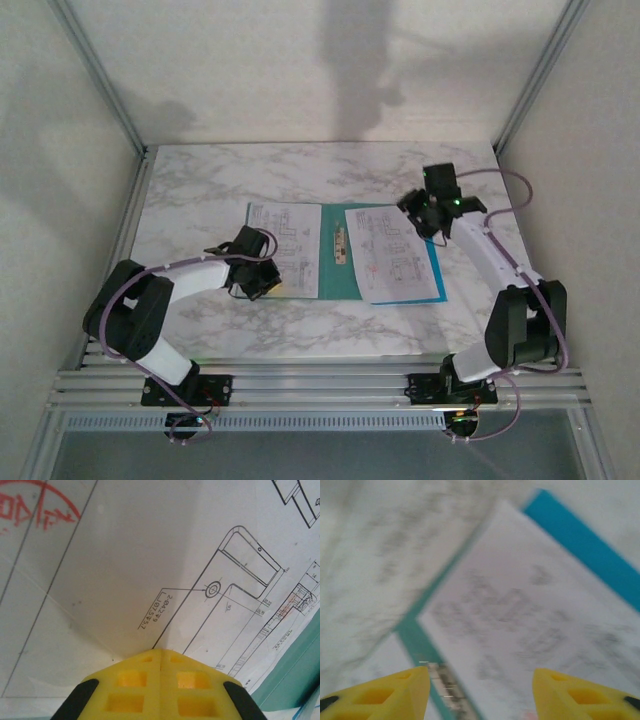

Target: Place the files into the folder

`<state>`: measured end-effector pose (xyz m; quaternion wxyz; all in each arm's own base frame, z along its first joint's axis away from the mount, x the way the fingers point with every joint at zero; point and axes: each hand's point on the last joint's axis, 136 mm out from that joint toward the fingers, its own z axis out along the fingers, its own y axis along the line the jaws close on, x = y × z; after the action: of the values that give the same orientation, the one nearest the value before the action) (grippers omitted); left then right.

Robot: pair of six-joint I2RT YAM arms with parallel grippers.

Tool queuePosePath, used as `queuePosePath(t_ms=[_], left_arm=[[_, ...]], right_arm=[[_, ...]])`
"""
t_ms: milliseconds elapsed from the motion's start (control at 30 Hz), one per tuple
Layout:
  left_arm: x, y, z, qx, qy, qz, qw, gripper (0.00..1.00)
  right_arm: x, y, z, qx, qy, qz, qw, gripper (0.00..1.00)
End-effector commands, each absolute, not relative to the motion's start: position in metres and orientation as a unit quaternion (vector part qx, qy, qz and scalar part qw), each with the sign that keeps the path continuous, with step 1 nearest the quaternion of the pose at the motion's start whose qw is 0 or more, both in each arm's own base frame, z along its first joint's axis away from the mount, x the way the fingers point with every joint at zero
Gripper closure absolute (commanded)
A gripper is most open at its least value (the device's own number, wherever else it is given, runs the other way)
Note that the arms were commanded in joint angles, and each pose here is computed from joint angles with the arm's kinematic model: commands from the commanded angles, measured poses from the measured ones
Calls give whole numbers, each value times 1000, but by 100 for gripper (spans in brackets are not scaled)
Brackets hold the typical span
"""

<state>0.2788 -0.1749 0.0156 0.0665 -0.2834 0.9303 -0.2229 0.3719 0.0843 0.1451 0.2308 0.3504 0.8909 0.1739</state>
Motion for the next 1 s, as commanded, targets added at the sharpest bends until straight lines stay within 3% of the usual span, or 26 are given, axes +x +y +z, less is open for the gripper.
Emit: queuePosePath(t_ms=[0,67,167,300,433,700,967], left_arm=[[279,-162,24,-274,943,-169,82,97],[293,-178,46,-246,948,-172,105,83],[306,-218,69,-201,949,-214,114,71],[308,-281,73,-125,954,-257,89,61],[303,-332,63,-83,955,-277,66,54],[287,-386,38,-67,949,-309,18,54],[284,-403,34,-69,943,-325,4,59]], right_arm=[[332,68,111,342,915,130,171,47],[322,64,100,344,918,125,154,48],[314,56,86,355,918,120,131,47],[309,52,64,364,922,114,68,45],[315,52,70,359,922,123,77,42],[323,77,94,323,918,207,96,29],[308,88,110,311,914,244,93,29]])
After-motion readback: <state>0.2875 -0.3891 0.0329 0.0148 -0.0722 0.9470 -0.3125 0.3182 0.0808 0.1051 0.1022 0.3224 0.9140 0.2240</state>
